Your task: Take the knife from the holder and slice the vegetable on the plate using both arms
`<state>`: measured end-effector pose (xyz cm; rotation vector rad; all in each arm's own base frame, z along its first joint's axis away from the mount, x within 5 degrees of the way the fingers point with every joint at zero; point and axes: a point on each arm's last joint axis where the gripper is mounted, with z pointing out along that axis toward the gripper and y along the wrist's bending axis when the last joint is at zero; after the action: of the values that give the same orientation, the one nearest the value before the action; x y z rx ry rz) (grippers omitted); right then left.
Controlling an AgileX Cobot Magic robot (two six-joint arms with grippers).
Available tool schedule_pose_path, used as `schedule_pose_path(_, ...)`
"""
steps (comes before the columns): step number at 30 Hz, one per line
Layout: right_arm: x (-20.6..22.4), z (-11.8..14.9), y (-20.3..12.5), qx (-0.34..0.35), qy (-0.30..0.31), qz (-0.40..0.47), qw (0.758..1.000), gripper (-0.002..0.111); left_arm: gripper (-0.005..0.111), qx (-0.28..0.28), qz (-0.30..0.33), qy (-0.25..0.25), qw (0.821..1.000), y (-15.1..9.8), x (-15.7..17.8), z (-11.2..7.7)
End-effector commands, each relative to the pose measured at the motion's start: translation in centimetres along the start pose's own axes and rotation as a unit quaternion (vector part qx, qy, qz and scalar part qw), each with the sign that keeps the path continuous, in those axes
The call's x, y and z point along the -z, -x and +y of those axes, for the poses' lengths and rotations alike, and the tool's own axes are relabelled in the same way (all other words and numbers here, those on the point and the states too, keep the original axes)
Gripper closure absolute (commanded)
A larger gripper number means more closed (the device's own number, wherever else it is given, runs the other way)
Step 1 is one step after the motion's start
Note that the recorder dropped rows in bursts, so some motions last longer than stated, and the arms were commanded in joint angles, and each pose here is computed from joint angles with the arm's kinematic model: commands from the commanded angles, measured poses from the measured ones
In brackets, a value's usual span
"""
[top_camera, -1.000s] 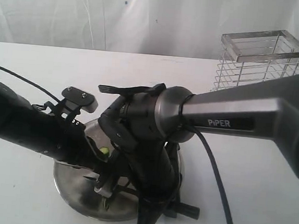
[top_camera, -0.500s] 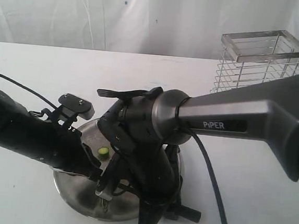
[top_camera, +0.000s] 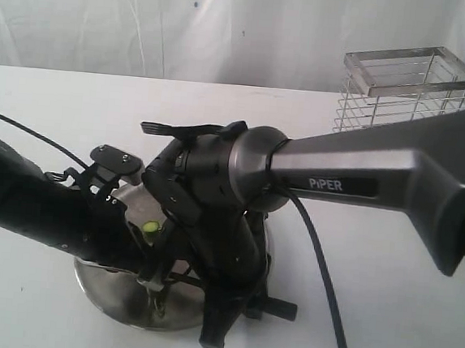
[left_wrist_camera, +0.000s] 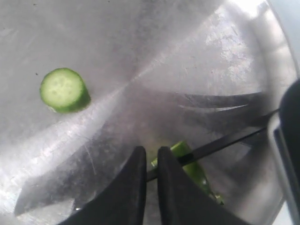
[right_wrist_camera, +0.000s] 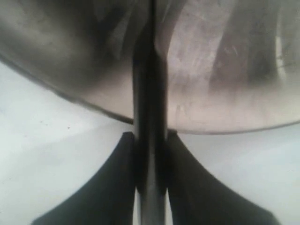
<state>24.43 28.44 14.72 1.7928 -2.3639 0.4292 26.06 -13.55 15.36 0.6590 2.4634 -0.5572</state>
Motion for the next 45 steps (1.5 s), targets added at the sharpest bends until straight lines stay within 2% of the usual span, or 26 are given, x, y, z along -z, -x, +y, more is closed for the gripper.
schedule_pose_path(1,0.5,-0.3,0.1,-0.005,-0.009,-0.011,1.000,0.108,0.091,0.011,0.001,-0.009,1.000,-0.2,0.1,-0.3)
schedule_pose_path(12,0.5,-0.3,0.1,0.000,-0.010,-0.010,1.000,0.108,0.091,0.011,0.003,-0.009,1.000,-0.2,0.0,-0.3)
schedule_pose_path(22,0.5,-0.3,0.1,-0.001,-0.010,-0.010,1.000,0.108,0.091,0.042,0.088,-0.016,0.995,-3.2,-4.1,1.0)
schedule_pose_path(42,1.0,-0.2,-0.1,-0.018,-0.003,-0.019,1.000,0.108,0.091,-0.003,-0.002,-0.012,1.000,0.0,0.6,-0.5)
schedule_pose_path(45,1.0,-0.2,-0.1,-0.018,-0.003,-0.019,1.000,0.108,0.091,0.004,0.003,-0.030,1.000,-0.1,0.6,-0.8)
